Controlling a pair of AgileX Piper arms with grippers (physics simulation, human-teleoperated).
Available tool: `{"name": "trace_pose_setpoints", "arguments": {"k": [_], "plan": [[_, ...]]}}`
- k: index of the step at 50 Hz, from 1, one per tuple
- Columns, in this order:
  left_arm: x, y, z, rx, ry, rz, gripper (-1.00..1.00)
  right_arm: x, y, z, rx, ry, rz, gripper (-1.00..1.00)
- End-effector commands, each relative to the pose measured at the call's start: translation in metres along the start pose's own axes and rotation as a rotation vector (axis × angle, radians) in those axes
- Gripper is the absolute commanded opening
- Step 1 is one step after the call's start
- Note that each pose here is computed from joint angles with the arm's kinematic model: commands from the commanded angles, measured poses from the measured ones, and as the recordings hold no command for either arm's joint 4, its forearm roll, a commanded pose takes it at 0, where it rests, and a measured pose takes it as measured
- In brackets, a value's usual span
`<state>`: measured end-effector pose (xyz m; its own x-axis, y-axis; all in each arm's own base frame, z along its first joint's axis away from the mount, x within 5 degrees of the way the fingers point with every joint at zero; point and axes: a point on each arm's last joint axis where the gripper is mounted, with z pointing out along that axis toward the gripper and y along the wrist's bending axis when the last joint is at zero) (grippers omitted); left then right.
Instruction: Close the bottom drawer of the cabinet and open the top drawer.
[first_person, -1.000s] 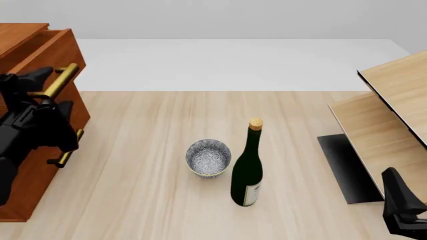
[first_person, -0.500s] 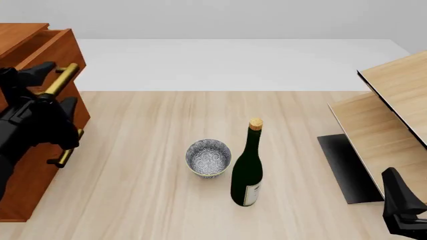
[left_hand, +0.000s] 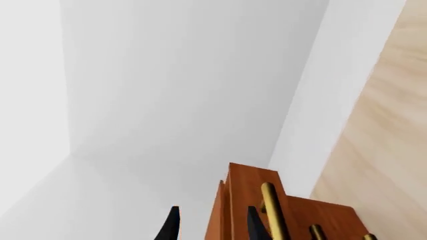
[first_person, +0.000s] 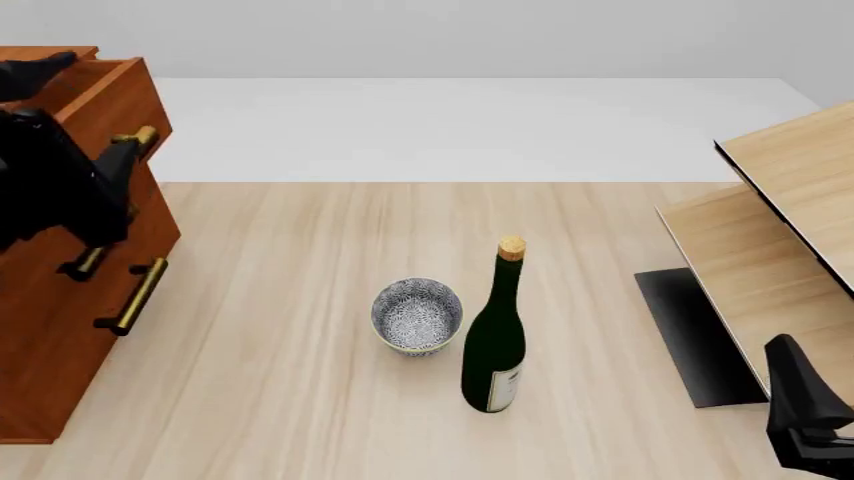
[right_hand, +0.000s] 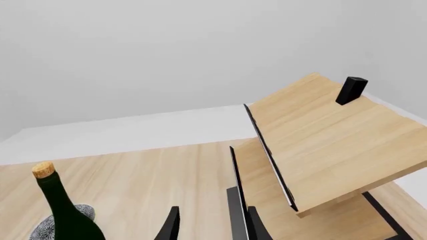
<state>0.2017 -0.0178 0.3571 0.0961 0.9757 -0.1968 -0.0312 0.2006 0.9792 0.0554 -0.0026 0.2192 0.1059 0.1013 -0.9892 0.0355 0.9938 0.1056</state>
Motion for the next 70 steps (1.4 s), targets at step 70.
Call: {"name": "trace_pose_setpoints", "arguments": {"k": [70], "plan": [[0.004,0.129,0.014,0.41,0.556,-1.055,1.0,0.0,0.001,0.0,-0.011,-0.001,0.006,1.0]]}}
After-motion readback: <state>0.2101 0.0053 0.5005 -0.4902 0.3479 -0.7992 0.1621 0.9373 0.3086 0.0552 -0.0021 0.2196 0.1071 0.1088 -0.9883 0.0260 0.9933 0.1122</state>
